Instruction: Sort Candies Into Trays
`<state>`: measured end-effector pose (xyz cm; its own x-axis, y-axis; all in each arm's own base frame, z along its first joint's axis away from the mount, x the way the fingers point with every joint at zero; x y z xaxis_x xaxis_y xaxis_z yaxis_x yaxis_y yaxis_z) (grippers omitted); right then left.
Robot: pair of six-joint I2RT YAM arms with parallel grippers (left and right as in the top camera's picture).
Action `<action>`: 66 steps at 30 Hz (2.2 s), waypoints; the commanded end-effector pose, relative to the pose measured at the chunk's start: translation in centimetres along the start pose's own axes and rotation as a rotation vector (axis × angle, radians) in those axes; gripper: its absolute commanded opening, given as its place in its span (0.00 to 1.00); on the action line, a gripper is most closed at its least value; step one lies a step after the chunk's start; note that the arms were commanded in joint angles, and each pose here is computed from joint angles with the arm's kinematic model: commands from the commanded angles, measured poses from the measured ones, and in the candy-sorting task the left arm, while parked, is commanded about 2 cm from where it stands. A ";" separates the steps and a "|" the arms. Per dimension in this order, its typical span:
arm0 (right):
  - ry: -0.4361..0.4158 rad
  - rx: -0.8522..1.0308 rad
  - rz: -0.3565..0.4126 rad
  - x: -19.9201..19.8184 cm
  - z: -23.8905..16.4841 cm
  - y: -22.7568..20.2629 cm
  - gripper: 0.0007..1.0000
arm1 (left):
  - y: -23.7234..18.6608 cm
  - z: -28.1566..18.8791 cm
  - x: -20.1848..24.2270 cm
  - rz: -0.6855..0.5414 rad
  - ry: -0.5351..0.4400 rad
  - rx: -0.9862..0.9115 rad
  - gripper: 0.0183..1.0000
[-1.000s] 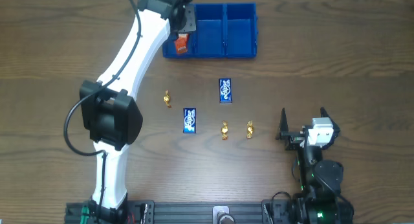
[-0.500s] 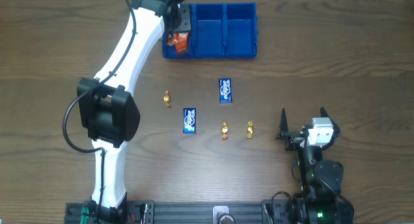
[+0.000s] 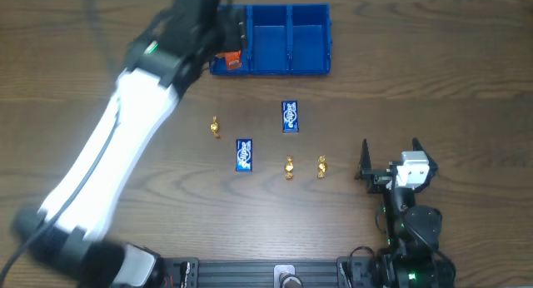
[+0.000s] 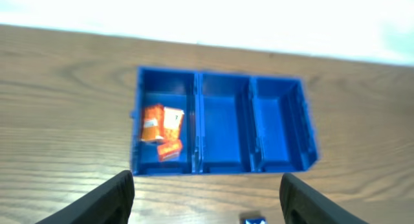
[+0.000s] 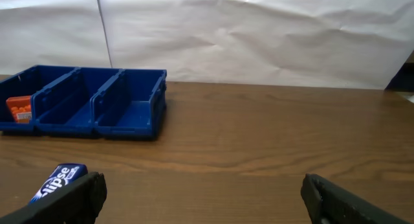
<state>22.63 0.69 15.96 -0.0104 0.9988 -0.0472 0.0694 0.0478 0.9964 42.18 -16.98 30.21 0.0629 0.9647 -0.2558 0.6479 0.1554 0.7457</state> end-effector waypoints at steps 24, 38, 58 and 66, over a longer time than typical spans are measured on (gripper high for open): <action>0.001 -0.001 -0.014 0.1 -0.1 0.0 1.00 | -15.9 -13.7 16.4 0.038 0.037 -0.802 0.96; 0.001 -0.001 -0.014 0.1 -0.1 0.0 1.00 | -22.1 -8.7 18.6 0.019 0.094 -0.563 1.00; 0.001 -0.001 -0.014 0.1 -0.1 0.0 1.00 | -22.5 -8.4 18.8 0.017 0.099 -0.542 1.00; 0.009 0.001 -0.014 0.2 -0.1 0.0 1.00 | -22.5 -8.4 18.8 0.017 0.099 -0.542 1.00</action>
<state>22.63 0.71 15.96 -0.0113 0.9987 -0.0494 0.0693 0.0500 0.9963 22.46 -0.80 15.47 0.0018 0.9774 -0.2116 0.1123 0.2100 0.9712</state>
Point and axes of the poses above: each gripper's point midway between its finger pads, its own z axis out along the fingers, its own x axis along the line the jaws close on, y = z × x, the point moved 2 cm from there along -z, back along the fingers, and after that the axes turned 1 degree about -z, right-handed, at the moved point
